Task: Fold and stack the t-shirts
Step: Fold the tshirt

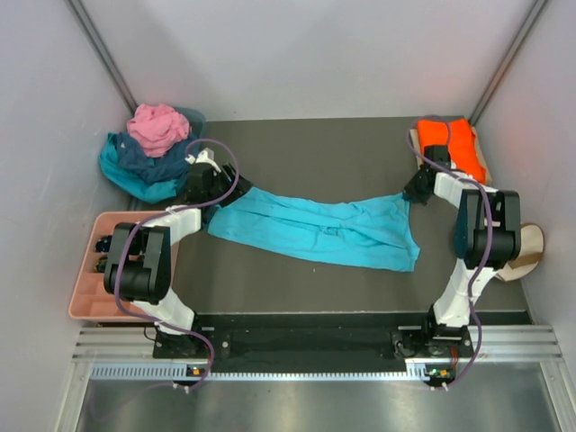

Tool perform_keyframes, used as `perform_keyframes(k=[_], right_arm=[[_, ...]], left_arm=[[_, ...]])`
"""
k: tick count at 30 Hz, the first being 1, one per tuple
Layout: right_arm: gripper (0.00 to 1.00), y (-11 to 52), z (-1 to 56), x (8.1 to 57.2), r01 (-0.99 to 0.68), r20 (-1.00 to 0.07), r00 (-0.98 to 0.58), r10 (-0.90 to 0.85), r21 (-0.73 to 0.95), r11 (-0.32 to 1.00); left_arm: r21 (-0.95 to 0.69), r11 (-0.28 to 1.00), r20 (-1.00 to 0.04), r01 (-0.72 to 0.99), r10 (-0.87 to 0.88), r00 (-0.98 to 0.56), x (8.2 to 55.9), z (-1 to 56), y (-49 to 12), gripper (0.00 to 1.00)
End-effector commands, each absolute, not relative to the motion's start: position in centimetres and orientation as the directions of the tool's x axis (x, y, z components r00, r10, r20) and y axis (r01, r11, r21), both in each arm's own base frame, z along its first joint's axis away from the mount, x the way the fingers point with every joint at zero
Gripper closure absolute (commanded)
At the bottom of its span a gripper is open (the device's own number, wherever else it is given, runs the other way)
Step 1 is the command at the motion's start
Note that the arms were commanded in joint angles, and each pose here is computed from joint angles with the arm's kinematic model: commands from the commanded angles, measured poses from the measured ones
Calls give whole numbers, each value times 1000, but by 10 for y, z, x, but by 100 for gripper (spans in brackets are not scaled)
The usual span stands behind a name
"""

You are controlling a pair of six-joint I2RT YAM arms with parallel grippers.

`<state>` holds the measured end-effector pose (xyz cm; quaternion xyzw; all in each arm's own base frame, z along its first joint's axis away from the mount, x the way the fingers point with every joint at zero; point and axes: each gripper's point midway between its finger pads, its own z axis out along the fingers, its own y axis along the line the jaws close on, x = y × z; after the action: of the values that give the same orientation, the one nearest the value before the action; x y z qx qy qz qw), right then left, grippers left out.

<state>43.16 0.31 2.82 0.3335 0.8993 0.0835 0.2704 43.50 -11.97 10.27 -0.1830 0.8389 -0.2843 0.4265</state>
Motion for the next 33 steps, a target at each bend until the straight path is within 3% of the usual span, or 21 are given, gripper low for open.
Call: perform_keyframes(k=[1, 9, 19, 23, 26, 33], right_arm=[[100, -10, 38, 472, 552, -497, -578, 647, 345, 759], [100, -19, 61, 527, 519, -565, -549, 616, 346, 781], [100, -39, 85, 563, 503, -655, -525, 544, 277, 818], [60, -38, 116, 565, 455, -708, -479, 519, 305, 837], [51, -32, 145, 552, 405, -742, -444, 503, 334, 851], [48, 3, 179, 515, 257, -742, -469, 479, 404, 878]], left_arm=[[-626, 779, -638, -40, -541, -547, 442, 114, -120, 36], [-619, 783, -638, -51, -540, -550, 440, 111, -118, 36], [-613, 787, -638, -65, -542, -547, 437, 109, -115, 36], [-615, 786, -637, -65, -543, -548, 436, 107, -115, 36], [-619, 783, -632, -65, -545, -551, 436, 106, -116, 36], [-633, 773, -628, -51, -550, -551, 438, 108, -120, 36]])
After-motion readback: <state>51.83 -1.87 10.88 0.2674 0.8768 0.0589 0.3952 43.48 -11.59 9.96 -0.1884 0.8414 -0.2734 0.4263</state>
